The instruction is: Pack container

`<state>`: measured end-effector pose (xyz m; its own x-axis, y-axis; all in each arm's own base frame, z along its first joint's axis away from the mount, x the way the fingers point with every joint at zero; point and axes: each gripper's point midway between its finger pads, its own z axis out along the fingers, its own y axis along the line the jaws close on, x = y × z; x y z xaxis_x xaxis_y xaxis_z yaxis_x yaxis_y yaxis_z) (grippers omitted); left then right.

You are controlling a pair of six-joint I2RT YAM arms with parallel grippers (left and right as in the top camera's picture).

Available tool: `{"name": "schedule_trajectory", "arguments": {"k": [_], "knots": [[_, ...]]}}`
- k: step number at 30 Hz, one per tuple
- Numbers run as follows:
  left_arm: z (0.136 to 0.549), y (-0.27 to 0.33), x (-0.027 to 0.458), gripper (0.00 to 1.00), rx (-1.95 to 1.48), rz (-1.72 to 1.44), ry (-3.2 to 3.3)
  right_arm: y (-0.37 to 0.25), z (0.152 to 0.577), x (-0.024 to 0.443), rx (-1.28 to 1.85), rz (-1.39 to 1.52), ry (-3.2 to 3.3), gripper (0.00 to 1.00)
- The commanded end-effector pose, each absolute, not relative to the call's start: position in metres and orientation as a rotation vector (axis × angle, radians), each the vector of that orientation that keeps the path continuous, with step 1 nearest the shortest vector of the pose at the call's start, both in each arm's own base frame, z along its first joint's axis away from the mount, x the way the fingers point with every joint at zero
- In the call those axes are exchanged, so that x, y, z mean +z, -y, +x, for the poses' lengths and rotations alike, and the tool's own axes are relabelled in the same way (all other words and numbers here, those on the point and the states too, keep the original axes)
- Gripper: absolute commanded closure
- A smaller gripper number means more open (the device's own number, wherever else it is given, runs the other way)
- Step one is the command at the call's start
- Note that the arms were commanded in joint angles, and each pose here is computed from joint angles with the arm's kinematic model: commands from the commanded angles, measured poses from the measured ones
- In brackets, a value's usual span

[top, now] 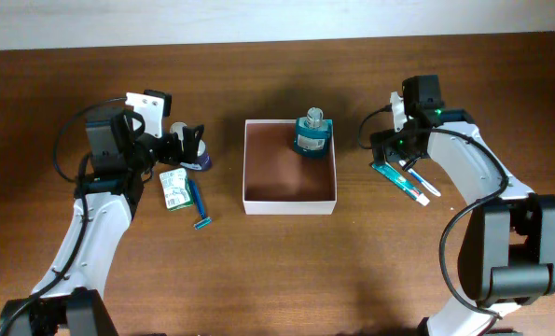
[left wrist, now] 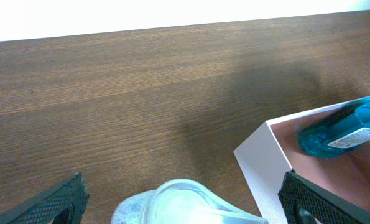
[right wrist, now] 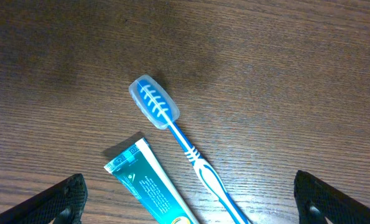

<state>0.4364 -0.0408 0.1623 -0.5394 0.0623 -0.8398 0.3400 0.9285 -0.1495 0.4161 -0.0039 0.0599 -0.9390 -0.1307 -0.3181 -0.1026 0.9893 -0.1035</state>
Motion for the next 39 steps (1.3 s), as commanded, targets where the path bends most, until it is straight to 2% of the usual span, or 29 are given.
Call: {"name": "schedule_trajectory", "arguments": {"k": [1, 11, 39], "knots": [[0.436, 0.043, 0.154, 0.0, -0.378, 0.308, -2.129, 0.007, 0.415, 0.065, -0.136, -0.167, -2.793, 0.02], [0.439, 0.042, 0.135, 0.0, -0.387, 0.3, -2.167, 0.007, 0.415, 0.065, -0.136, -0.167, -2.793, 0.01], [0.449, 0.034, 0.13, 0.0, -0.349, 0.282, -2.155, 0.007, 0.415, 0.065, -0.136, -0.167, -2.793, 0.02]]}}
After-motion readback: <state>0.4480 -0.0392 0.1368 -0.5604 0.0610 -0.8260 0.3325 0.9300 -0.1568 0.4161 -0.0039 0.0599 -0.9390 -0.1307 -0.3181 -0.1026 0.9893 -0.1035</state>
